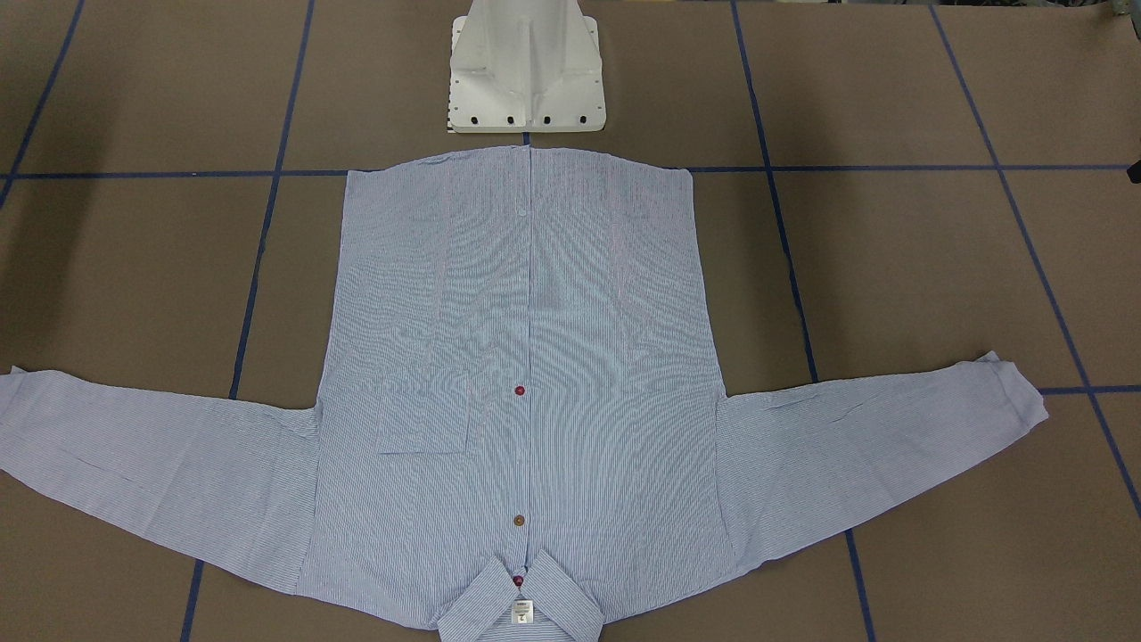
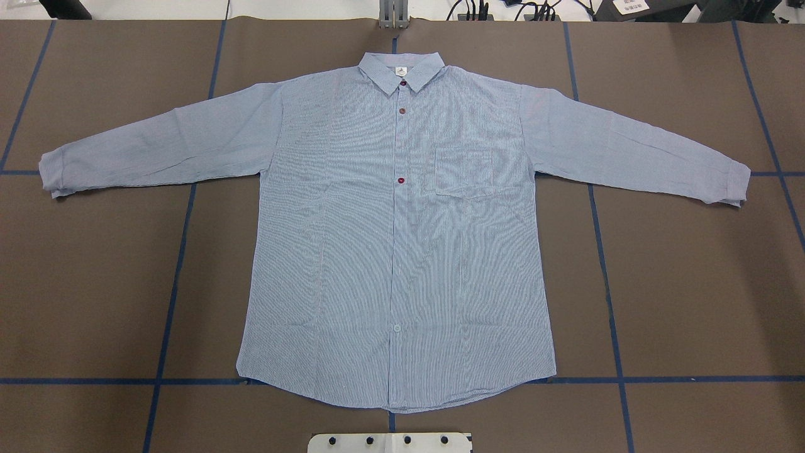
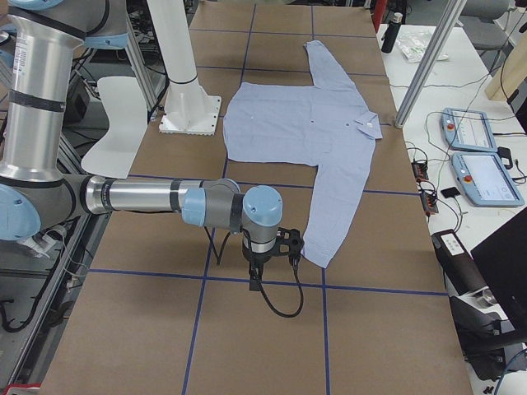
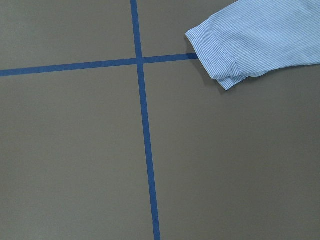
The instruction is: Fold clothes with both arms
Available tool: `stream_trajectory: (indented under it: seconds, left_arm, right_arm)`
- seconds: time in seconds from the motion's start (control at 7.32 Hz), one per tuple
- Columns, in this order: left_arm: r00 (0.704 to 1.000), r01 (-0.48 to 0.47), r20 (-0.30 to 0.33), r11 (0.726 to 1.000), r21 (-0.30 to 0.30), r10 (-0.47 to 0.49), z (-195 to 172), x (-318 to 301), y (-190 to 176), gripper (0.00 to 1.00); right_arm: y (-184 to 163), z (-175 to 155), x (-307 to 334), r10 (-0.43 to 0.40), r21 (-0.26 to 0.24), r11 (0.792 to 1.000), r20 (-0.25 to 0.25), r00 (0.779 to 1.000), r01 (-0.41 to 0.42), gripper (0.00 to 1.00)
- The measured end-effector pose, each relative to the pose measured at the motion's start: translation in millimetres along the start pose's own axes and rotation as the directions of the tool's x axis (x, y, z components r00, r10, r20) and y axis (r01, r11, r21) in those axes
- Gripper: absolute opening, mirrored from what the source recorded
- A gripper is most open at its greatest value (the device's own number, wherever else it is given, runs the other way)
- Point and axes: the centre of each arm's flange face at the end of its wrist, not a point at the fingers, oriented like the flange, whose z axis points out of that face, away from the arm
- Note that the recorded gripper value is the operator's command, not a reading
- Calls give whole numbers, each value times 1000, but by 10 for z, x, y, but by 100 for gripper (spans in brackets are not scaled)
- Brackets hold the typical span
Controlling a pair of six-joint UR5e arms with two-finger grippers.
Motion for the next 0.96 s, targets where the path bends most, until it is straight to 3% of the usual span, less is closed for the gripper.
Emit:
stream_trajectory:
  seconds: [0.27, 0.55, 0.96]
  left_arm:
    - [1000, -17, -1, 1000, 14, 17, -47, 57, -85, 100]
    - [997, -81, 6, 994, 69, 81, -152, 172, -241, 100]
    - [960, -214, 224, 957, 195, 168, -347, 154, -400, 100]
  right_arm:
    - [-41, -77, -60, -16, 17, 1000, 1, 1000, 16, 100]
    - [-117, -365, -278, -61, 78, 995, -6, 998, 62, 100]
    - [-404, -795, -618, -126, 169, 977, -18, 992, 127, 100]
